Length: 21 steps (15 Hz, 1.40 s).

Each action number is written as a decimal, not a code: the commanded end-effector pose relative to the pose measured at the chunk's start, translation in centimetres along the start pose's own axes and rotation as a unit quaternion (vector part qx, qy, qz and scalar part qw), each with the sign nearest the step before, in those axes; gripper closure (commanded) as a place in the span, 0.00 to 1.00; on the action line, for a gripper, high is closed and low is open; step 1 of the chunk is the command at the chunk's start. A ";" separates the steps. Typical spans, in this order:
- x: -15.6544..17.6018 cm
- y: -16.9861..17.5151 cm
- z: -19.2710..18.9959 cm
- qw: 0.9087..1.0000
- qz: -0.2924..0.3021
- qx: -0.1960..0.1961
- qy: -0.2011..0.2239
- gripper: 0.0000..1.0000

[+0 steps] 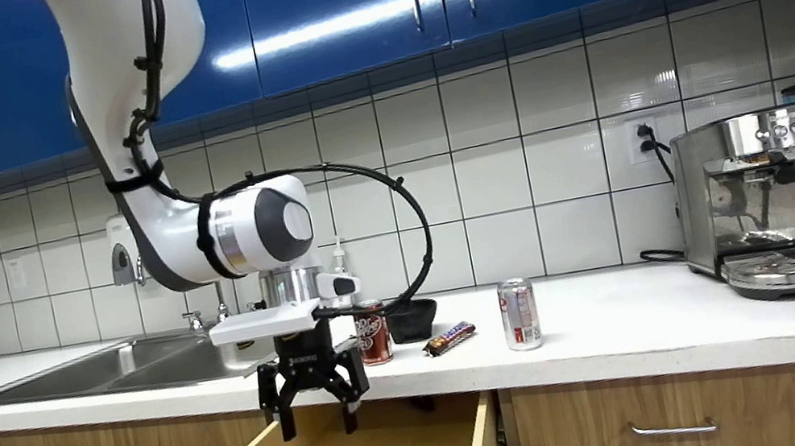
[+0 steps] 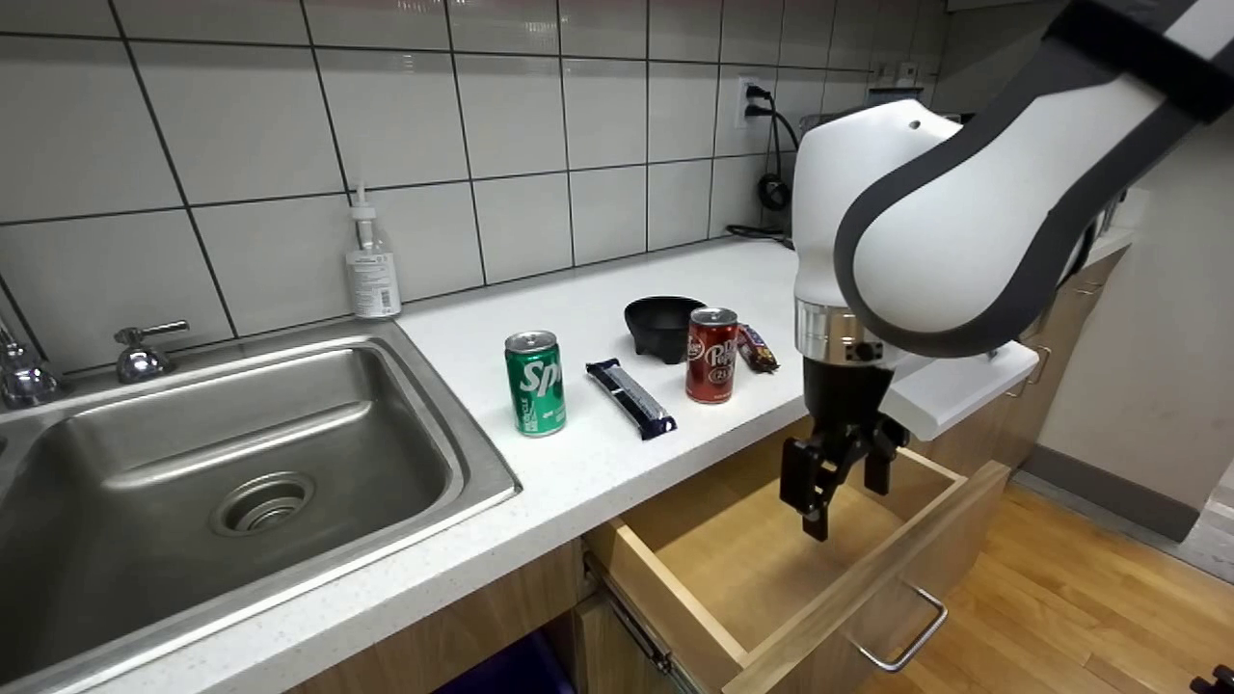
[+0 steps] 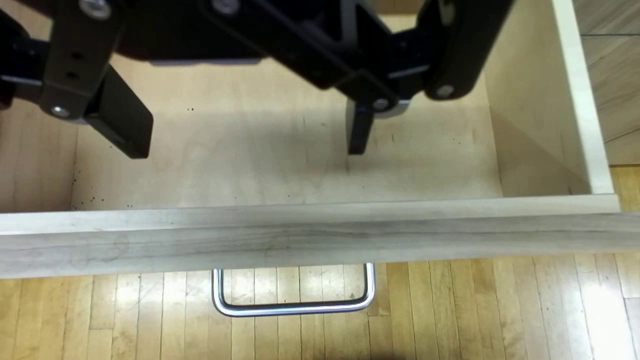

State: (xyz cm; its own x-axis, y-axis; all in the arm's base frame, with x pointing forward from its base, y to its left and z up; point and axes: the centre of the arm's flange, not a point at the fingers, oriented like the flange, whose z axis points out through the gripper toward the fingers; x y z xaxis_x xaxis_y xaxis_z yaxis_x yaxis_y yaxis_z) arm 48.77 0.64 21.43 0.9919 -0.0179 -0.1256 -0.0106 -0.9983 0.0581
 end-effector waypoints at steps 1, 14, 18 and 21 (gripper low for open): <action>0.3 0.8 -2.8 1.000 0.005 0.004 0.012 0.00; 3.0 1.5 -8.0 0.999 0.011 -0.002 0.046 0.00; 3.5 1.7 -9.5 0.998 0.014 -0.002 0.058 0.00; 3.9 1.9 -10.3 0.998 0.018 -0.001 0.064 0.00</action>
State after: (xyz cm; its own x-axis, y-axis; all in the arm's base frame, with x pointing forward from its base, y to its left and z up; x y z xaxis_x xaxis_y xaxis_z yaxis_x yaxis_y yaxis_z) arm 53.53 -0.36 29.48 0.9992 -0.0392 0.0063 -0.0395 -0.9976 0.0573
